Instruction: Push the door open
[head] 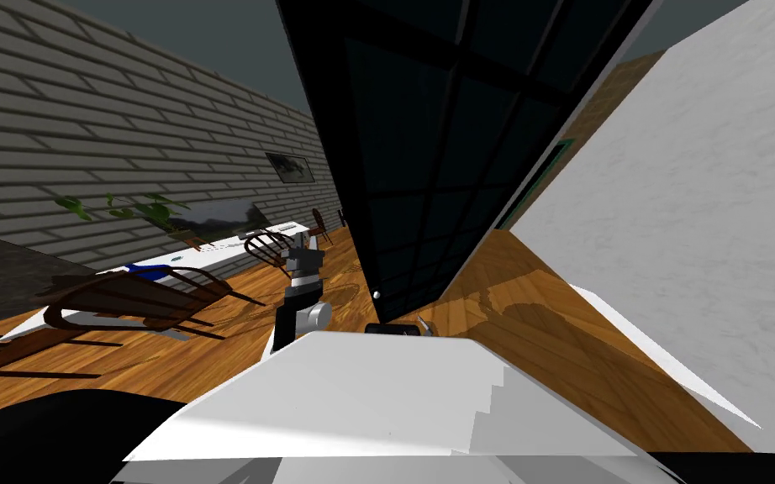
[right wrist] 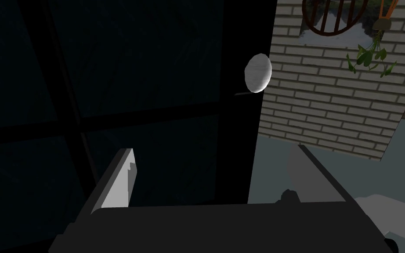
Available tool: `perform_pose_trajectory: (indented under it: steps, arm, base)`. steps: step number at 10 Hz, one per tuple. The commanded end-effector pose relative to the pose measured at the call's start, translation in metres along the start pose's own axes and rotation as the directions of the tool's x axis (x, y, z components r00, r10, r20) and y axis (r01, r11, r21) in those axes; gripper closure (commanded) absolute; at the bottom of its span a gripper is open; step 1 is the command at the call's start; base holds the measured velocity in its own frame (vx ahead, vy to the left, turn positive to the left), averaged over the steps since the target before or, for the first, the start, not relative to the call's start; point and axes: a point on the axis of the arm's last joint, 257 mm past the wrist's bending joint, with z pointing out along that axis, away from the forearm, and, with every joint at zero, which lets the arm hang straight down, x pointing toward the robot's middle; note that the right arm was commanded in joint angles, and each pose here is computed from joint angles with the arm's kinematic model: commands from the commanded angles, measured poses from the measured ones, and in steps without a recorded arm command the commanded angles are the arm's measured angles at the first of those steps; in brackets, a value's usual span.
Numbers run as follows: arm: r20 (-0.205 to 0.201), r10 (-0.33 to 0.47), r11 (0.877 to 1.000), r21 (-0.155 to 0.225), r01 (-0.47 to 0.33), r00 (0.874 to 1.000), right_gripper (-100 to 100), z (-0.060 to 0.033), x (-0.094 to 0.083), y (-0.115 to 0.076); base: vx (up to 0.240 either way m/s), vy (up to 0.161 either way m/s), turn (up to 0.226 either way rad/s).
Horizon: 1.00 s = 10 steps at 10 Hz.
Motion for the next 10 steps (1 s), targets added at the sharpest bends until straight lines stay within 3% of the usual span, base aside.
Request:
perform_pose_trajectory:
  steps: [1, 7, 8, 9, 10]
  arm:
    - [0.006, 0.0, 1.0, 0.028, 0.0, 1.0, -100, -0.013, -0.003, 0.0]
    - [0.02, 0.003, 0.993, 0.114, -0.005, 1.0, -100, -0.0457, -0.013, 0.004]
    - [0.018, 0.003, 0.994, 0.105, -0.005, 1.0, -100, -0.0427, -0.011, 0.003]
    - [0.018, 0.003, 0.994, 0.105, -0.005, 1.0, 100, -0.0427, -0.011, 0.003]
    - [0.018, 0.003, 0.994, 0.105, -0.005, 1.0, 100, -0.0427, -0.011, 0.003]
  base:
    - [0.108, 0.167, 0.187]
    - [0.039, 0.149, 0.113]
    - [0.001, 0.091, 0.0]
    - [0.001, -0.012, -0.011]
    - [0.0, -0.035, 0.006]
